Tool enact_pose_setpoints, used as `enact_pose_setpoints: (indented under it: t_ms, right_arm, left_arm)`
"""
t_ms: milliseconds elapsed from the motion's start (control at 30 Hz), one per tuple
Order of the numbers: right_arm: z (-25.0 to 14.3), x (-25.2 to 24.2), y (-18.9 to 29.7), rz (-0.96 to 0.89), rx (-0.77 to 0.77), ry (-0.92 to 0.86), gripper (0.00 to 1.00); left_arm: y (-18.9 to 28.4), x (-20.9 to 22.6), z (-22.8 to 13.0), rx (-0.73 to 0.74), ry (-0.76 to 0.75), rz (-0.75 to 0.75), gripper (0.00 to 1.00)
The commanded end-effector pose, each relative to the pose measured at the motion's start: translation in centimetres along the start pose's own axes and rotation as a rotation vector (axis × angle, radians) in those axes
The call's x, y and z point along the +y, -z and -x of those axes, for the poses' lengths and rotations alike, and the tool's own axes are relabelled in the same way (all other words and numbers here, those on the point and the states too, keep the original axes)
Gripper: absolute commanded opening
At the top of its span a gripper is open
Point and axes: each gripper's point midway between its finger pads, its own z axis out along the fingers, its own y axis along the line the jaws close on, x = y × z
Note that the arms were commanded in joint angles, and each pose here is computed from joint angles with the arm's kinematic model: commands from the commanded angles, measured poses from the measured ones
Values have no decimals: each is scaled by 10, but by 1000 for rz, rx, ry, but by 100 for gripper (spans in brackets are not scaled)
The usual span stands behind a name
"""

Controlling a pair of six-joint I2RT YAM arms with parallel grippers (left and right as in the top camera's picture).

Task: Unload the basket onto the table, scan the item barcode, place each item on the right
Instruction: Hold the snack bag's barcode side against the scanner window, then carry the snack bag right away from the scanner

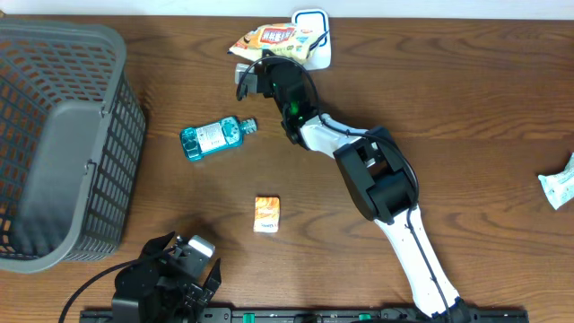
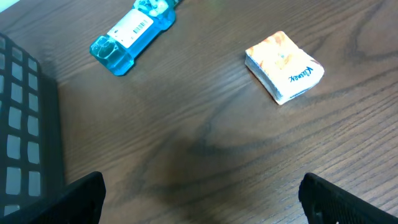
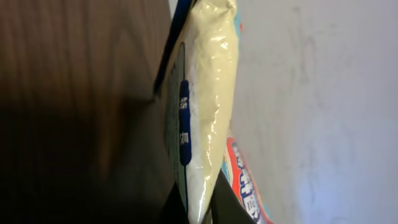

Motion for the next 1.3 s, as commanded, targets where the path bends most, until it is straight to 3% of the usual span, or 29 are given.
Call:
enact_pose_setpoints:
  t_ms: [0,167,400,667,833,1033,1267]
  right_arm:
    - [0,1,-2,8,-5,-95,1]
    - [-5,1,-3,2,8,-224,1]
    - [-8,-52,4,-166,38,-395,1]
    - [-42,-118,43,-204,332,-458,1]
    - [-69,-160,88,-277,510,-653,1]
    - [-134,-191,151,-329,709,-994,1]
    - [-255,-163,233,-418,1125,-1229,1]
  left_arm:
    - [-1,1,-4,19,-5,10,99]
    - [-1,1,-4,19,-5,9,99]
    - [-1,1,-4,19,-5,9,99]
    - [-1,1,-4,19,-5,10,99]
    - [-1,1,-5,20,-5,10,99]
    - [-1,1,-4,19,-5,10,99]
    - [-1,1,-4,19,-5,10,99]
